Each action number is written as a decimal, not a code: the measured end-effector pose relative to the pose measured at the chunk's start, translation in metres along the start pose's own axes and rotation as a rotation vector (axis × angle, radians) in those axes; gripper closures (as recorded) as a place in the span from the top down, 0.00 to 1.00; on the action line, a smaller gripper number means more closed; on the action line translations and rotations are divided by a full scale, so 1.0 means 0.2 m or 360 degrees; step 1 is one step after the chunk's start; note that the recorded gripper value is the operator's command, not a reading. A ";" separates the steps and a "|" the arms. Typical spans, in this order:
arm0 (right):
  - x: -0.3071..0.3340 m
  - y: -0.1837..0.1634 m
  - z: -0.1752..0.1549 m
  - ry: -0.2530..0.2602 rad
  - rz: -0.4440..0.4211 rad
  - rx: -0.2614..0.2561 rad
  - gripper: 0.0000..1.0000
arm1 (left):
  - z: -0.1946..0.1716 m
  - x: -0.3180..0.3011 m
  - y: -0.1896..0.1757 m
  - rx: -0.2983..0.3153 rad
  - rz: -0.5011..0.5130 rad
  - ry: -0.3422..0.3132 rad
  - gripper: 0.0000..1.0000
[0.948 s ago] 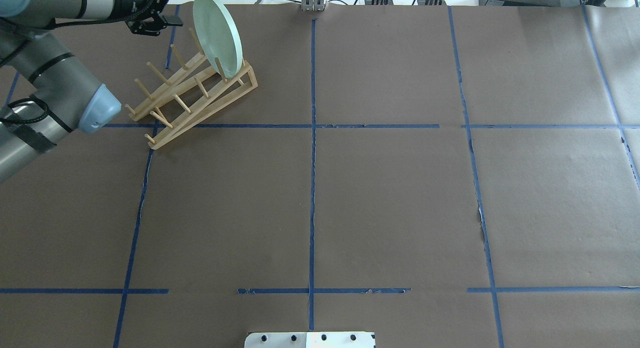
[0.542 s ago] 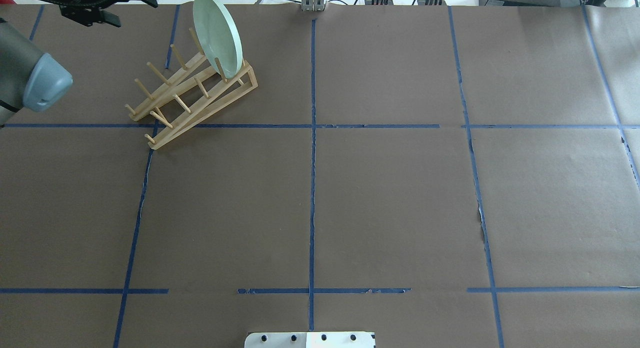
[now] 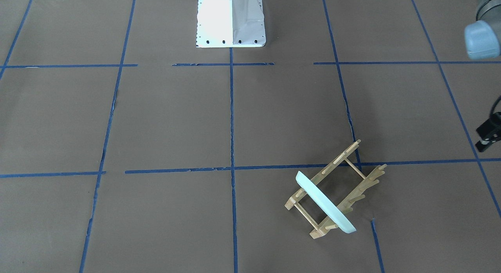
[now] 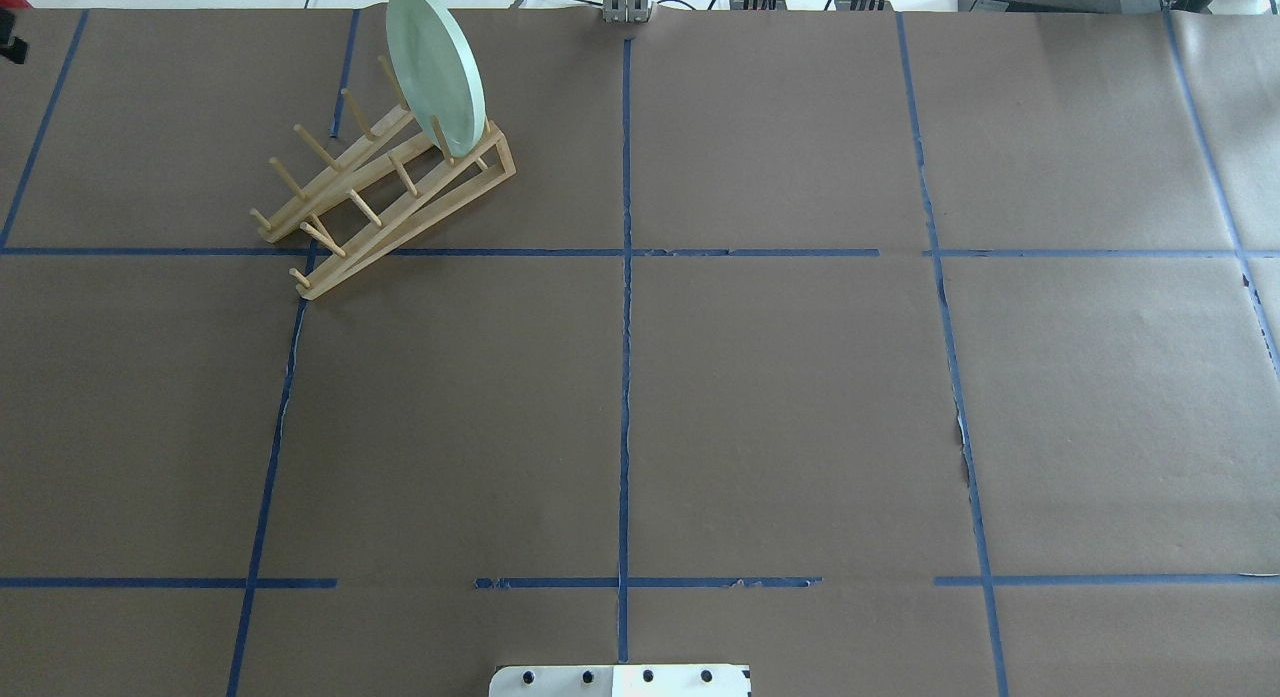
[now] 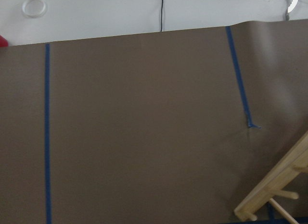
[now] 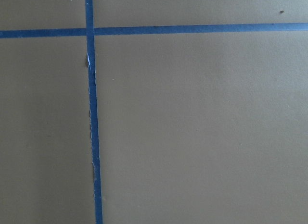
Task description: Place plate on rack
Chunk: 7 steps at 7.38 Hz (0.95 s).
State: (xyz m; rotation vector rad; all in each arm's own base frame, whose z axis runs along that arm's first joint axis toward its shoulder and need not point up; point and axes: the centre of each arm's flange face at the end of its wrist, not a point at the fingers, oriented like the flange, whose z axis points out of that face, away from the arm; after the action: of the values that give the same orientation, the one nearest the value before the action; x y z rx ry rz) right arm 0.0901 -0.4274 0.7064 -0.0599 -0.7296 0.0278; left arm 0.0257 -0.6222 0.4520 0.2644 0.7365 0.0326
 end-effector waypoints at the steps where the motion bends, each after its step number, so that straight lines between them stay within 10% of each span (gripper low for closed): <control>1: 0.00 0.00 0.00 0.0000 0.0000 0.0000 1.00 | -0.01 -0.26 0.09 -0.0102 0.0017 0.0026 1.00; 7: 0.00 0.00 0.00 0.0000 0.0000 0.0000 1.00 | 0.10 -1.06 0.66 -0.0438 -0.0107 0.0098 1.00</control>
State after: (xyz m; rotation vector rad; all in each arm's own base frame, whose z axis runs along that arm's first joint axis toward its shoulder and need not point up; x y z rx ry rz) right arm 0.0901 -0.4274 0.7065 -0.0601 -0.7296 0.0279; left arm -0.1098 -0.5251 0.6384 -0.0243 0.7920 0.0776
